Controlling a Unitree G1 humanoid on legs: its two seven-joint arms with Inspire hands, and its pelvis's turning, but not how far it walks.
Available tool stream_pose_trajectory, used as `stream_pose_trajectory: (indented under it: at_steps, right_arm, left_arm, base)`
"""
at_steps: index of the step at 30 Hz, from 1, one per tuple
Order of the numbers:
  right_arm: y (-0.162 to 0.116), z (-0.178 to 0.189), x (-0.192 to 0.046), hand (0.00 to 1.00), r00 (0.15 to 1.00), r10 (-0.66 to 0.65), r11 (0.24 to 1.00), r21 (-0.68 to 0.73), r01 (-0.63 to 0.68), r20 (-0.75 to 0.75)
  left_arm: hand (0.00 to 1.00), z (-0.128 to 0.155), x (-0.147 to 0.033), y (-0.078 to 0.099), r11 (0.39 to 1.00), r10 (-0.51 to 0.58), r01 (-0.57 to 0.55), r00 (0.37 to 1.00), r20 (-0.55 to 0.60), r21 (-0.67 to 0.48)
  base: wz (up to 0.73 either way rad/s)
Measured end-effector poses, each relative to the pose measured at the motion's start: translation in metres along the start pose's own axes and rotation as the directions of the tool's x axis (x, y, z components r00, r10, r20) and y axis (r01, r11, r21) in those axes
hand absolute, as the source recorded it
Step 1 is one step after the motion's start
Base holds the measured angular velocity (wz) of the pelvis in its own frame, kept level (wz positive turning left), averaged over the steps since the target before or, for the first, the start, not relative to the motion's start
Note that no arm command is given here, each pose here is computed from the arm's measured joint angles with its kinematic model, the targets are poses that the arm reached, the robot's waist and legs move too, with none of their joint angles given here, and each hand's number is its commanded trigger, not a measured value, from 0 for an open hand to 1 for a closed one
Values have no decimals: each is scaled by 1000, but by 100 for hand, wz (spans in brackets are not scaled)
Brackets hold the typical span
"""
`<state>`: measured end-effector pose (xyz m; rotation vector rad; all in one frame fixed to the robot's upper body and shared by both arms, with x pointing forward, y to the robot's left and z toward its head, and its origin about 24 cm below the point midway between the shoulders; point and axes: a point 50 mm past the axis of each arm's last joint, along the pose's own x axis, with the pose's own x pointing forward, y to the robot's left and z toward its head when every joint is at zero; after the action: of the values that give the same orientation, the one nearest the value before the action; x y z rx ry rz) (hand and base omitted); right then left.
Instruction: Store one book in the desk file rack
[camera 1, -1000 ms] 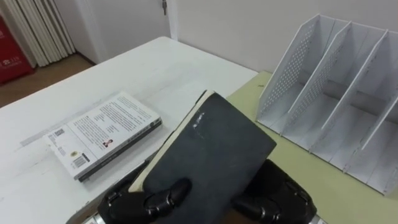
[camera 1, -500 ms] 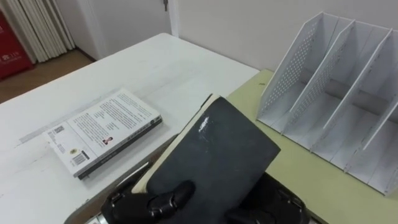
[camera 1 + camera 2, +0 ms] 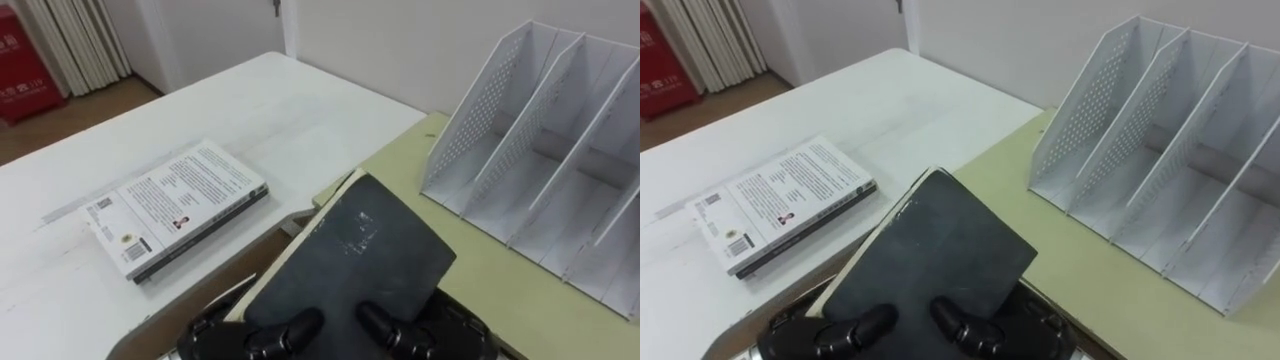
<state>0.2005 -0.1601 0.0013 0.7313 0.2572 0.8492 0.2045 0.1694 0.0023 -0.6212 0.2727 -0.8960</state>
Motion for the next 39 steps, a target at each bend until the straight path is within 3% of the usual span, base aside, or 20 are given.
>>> stream_pose_trajectory:
  at_steps: [4,6,7,16,25,28,31,35,39]
  right_arm:
    - [0,0,0,100,1000,-1,1000,0,1,0]
    - [0,0,0,100,1000,-3,1000,0,3,-1]
    - [0,0,0,100,1000,-3,1000,1,3,-1]
    - [3,6,1,100,1000,-7,999,-34,7,-5]
    - [-1,12,3,100,998,-62,996,-59,62,-2]
    - [-2,14,6,100,997,-76,992,-97,74,-16]
    - [-1,17,6,100,997,-75,991,-108,74,-7]
    - [-1,26,7,100,995,-101,985,-140,103,21]
    - [1,32,11,100,990,-133,965,-221,138,36]
  left_arm:
    - [100,0,0,0,1000,1,-1,1000,0,-1]
    - [82,0,0,0,1000,2,-2,1000,-1,-1]
    - [0,0,0,0,1000,3,-3,1000,-1,-2]
    - [0,-4,-8,8,999,48,-48,998,-27,-12]
    - [0,-35,-29,27,973,208,-220,966,-155,-68]
    - [0,-44,-34,32,964,250,-265,943,-218,-39]
    - [0,-59,-43,36,951,291,-309,908,-302,-15]
    - [0,-87,-64,41,914,376,-402,803,-461,46]
    - [0,-104,-73,38,897,405,-436,754,-517,67]
  base:
    - [0]
    - [0]
    - [0]
    - [0]
    - [0]
    - [0]
    - [0]
    - [-3]
    - [-2]
